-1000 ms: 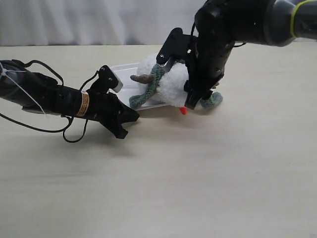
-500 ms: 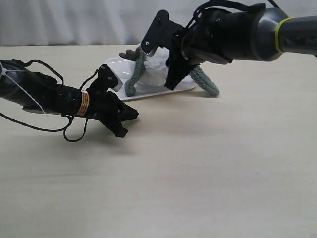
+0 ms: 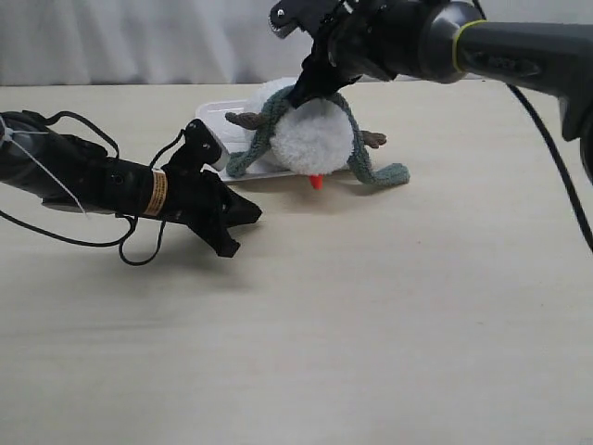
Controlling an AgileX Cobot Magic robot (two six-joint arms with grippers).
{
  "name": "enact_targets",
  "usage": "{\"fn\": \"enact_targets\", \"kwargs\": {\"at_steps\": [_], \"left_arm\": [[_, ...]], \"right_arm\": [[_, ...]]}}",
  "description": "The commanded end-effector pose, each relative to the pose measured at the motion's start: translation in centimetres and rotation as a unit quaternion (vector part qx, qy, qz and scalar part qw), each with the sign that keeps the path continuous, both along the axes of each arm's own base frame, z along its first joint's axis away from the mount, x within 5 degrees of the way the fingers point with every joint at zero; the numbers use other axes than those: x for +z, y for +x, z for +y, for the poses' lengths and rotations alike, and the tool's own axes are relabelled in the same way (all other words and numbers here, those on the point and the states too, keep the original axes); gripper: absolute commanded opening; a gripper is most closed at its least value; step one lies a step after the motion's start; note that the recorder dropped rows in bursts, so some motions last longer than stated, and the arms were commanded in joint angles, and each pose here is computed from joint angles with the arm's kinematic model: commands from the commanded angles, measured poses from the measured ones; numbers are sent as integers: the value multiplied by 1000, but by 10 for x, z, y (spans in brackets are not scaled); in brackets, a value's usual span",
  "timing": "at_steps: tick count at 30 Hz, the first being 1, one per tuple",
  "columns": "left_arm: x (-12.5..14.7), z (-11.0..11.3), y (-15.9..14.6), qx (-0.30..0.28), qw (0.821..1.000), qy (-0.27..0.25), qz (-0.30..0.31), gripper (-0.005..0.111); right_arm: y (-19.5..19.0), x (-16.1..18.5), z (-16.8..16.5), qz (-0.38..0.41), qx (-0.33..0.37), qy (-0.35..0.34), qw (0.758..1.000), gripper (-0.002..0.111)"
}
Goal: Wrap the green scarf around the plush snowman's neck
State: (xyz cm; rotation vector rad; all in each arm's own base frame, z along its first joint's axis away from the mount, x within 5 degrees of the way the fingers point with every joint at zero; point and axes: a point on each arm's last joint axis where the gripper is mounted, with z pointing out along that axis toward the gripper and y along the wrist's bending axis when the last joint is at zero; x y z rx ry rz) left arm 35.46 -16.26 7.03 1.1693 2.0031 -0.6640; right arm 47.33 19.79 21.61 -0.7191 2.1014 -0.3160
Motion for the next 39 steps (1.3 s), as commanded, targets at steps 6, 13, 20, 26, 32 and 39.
{"fn": "enact_targets", "kwargs": {"at_steps": [6,13,20,26,32,39], "left_arm": [[26,-1,2,-4,1000,-12,-26,0],[37,5,8,26,999,-17,-33,0],[38,6,11,-6,995,10,-98,24],[28,5,19,15,988,5,-156,34],[18,6,23,20,983,18,-182,34],[18,6,24,21,982,12,-188,41]], "right_arm": [[-42,34,-86,163,2,129,978,41],[-68,-29,-102,185,67,132,972,58],[-64,-70,-90,199,97,88,971,61],[-64,-94,-83,215,126,59,967,55],[-59,-88,-72,180,144,86,969,54],[-43,-65,-64,122,128,159,971,54]]}}
